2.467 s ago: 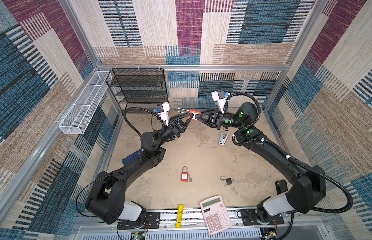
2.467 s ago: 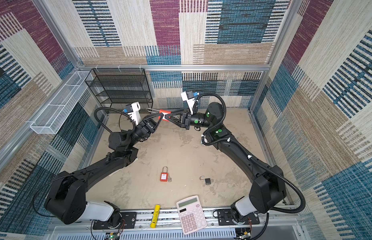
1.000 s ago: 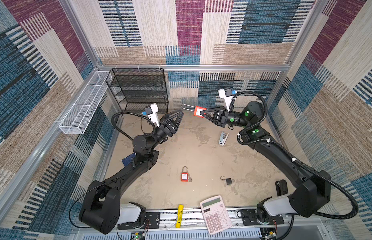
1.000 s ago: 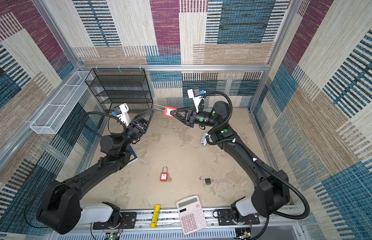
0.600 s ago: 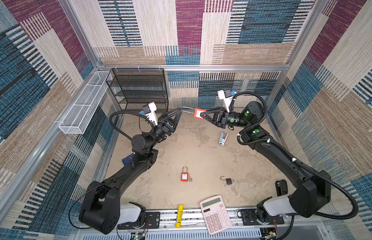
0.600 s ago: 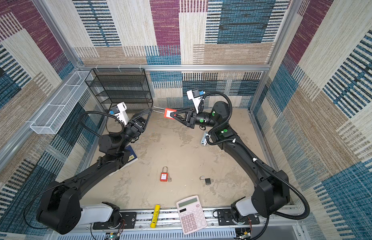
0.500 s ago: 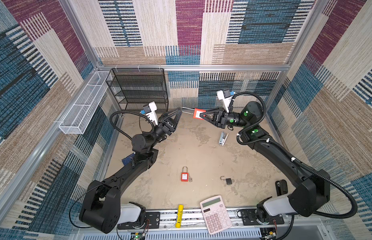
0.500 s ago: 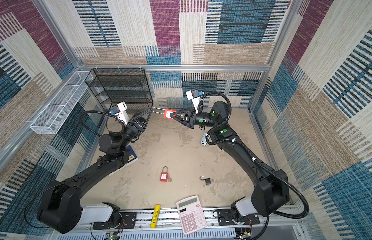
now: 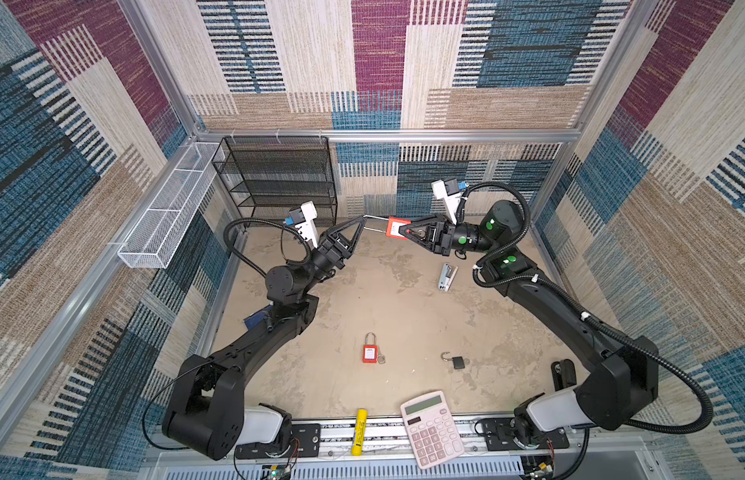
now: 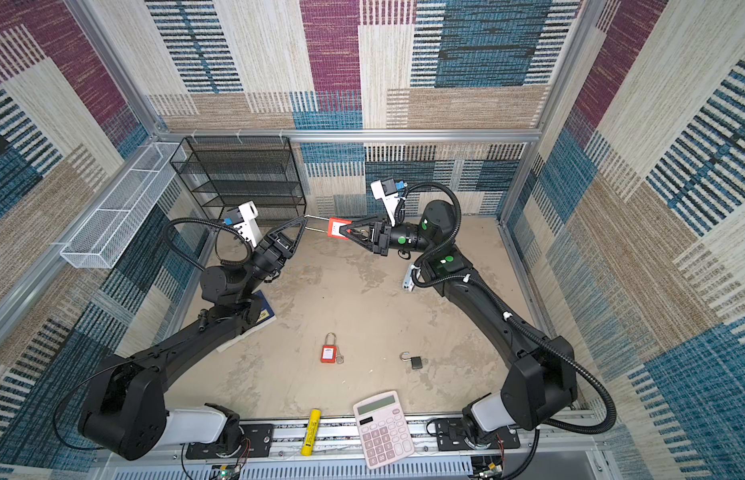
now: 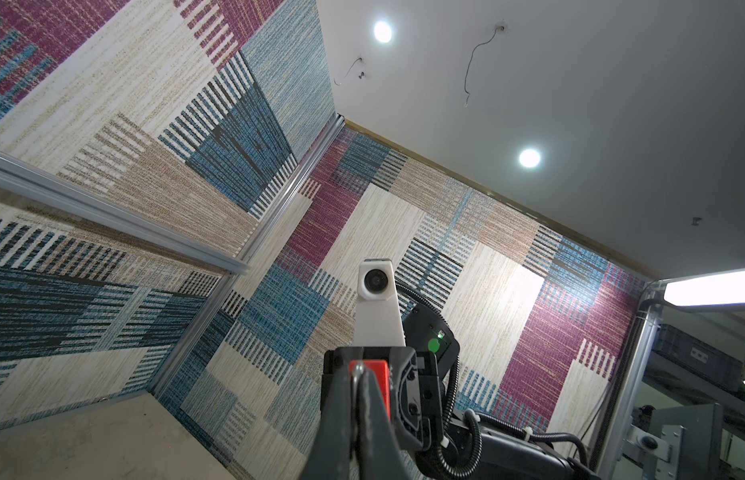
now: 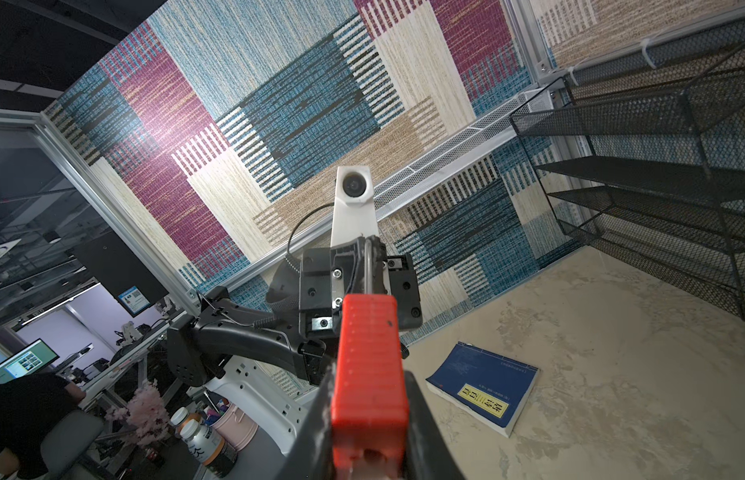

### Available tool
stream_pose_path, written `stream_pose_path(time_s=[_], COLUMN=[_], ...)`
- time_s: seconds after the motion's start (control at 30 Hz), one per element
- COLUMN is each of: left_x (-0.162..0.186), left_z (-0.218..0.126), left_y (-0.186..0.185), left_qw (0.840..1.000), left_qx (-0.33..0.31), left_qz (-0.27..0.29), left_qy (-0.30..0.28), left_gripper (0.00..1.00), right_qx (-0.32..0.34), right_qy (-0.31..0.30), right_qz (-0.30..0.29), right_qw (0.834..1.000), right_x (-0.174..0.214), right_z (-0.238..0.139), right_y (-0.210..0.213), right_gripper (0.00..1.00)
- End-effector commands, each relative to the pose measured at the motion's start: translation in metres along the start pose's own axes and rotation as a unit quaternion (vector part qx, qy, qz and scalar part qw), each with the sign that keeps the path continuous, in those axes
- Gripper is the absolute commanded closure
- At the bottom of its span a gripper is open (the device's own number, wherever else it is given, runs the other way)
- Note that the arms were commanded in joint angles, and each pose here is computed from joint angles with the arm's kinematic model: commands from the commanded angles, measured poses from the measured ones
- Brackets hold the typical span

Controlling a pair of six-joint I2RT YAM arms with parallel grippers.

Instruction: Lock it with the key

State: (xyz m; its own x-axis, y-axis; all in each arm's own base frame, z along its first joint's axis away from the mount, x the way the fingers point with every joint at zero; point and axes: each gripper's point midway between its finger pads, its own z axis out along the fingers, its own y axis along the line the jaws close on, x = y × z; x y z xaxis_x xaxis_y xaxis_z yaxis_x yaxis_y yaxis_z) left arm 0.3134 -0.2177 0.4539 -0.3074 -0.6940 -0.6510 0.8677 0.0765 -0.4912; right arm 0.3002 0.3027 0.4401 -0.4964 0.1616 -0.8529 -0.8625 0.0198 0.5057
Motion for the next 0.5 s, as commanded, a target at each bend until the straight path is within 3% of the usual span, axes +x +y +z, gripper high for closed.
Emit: stream_pose_path(time_s=[0.0, 0.33, 0.47], left_x=[-0.0053, -0.0021, 0.0001], left_z=[0.0007, 0.0000, -0.0019], left_y=[-0.0122, -0.0108, -0.0090], left_qw=[1.000, 1.000, 1.000], left_qx=[0.024, 0.023, 0.020], left_qz=[0.008, -0.001, 0.002], left_qy=[-0.007, -0.003, -0.002], left_gripper=[1.00, 1.00, 1.00], right_qx=[-0.006, -0.009, -0.038], right_qy=[-0.004, -0.004, -0.005], right_qz=[-0.018, -0.019, -0.005], right_qw=[1.000, 1.000, 0.999], right_x=[-0.0051, -0.0065, -0.0060], right_z=[0.0009, 0.0081, 0.0092], right_y=[0.0055, 0.0021, 0.0092], right_gripper=[0.99, 1.00, 1.00])
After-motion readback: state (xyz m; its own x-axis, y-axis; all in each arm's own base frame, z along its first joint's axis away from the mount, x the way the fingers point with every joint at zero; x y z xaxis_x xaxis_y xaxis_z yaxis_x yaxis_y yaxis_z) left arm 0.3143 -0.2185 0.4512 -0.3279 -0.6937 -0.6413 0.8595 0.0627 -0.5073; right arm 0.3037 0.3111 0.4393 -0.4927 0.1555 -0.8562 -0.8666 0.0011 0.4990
